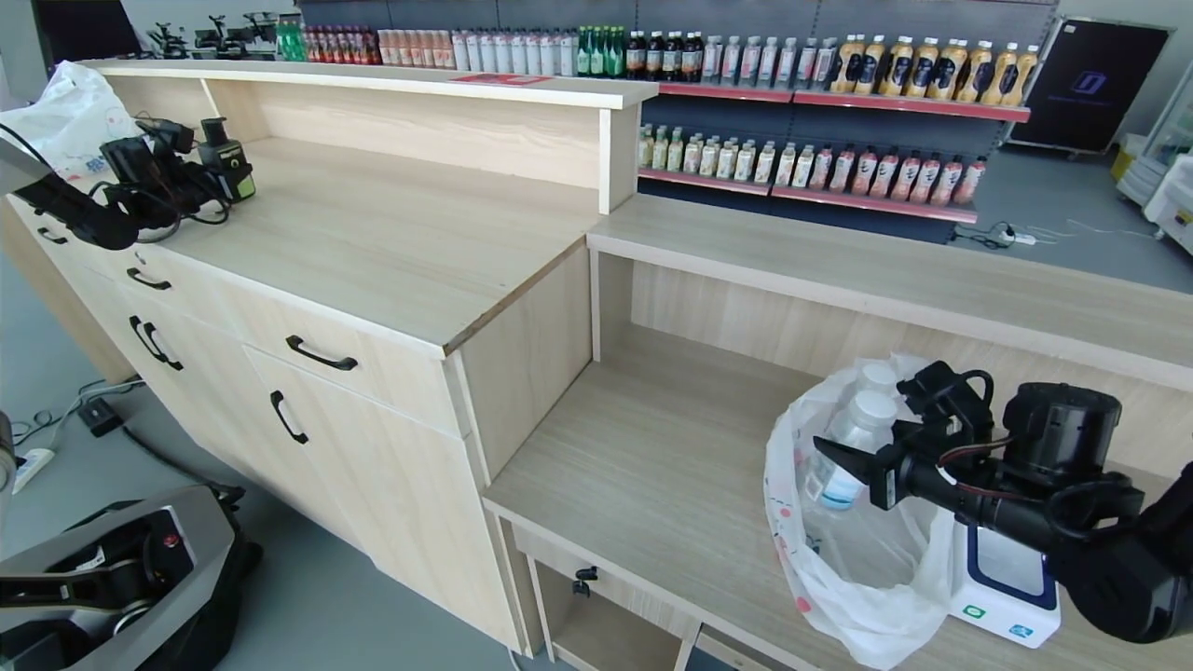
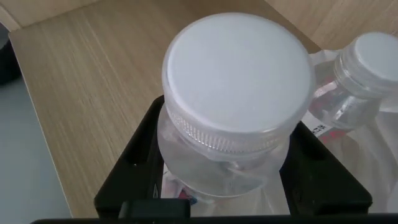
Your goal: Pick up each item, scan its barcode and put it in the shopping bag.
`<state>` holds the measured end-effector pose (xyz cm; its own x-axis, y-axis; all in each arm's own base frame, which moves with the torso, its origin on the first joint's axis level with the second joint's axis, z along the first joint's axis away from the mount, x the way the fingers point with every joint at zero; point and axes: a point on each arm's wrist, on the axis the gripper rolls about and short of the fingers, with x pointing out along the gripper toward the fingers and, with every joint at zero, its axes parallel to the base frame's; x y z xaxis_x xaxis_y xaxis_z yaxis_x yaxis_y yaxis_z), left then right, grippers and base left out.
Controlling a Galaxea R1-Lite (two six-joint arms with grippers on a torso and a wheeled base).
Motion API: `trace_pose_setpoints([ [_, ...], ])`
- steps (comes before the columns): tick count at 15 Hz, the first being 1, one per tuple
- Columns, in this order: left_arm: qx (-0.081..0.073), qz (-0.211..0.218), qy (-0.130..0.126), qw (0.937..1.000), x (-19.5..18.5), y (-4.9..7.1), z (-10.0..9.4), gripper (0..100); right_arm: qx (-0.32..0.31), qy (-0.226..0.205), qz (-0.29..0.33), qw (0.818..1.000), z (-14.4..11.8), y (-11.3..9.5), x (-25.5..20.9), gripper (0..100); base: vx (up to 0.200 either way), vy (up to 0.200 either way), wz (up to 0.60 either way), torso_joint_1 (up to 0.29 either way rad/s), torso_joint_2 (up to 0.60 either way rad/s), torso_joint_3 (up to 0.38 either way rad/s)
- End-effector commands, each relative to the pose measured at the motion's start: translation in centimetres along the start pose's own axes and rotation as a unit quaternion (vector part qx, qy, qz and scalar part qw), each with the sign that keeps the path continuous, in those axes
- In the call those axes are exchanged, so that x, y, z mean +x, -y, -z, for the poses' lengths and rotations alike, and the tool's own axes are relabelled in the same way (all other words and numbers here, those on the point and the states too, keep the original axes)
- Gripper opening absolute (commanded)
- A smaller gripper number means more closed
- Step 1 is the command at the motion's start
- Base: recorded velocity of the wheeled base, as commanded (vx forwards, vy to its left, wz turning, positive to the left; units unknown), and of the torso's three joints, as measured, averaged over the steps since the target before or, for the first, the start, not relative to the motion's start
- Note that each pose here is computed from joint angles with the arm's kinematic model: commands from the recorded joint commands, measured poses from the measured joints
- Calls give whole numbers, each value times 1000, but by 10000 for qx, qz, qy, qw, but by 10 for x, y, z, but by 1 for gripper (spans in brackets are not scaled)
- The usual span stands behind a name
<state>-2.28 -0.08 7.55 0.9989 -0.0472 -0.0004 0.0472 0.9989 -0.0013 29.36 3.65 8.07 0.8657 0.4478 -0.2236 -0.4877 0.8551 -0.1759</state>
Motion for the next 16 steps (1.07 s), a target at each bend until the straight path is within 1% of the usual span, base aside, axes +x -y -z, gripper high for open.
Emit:
trace_pose_setpoints([
  [1,-1,2,2,10000,0,0,0,100,82,-197,-90,9997,19,-1,10,0,0,0,0,0,0,0],
  [3,-2,2,-6,10000,0,0,0,100,46,-118,-236,9996,23,-2,13,0,0,0,0,0,0,0],
  [7,-2,2,-6,10000,0,0,0,100,95,-155,-463,9988,32,-1,16,0,0,0,0,0,0,0],
  [12,-2,2,-6,10000,0,0,0,100,38,-209,-554,9982,38,-2,17,0,0,0,0,0,0,0],
  [13,-2,2,-6,10000,0,0,0,100,48,-193,-622,9979,38,-2,17,100,0,0,0,0,0,0],
  [16,-2,2,-6,10000,0,0,0,100,58,-197,-624,9978,37,0,15,100,0,0,0,0,0,0],
])
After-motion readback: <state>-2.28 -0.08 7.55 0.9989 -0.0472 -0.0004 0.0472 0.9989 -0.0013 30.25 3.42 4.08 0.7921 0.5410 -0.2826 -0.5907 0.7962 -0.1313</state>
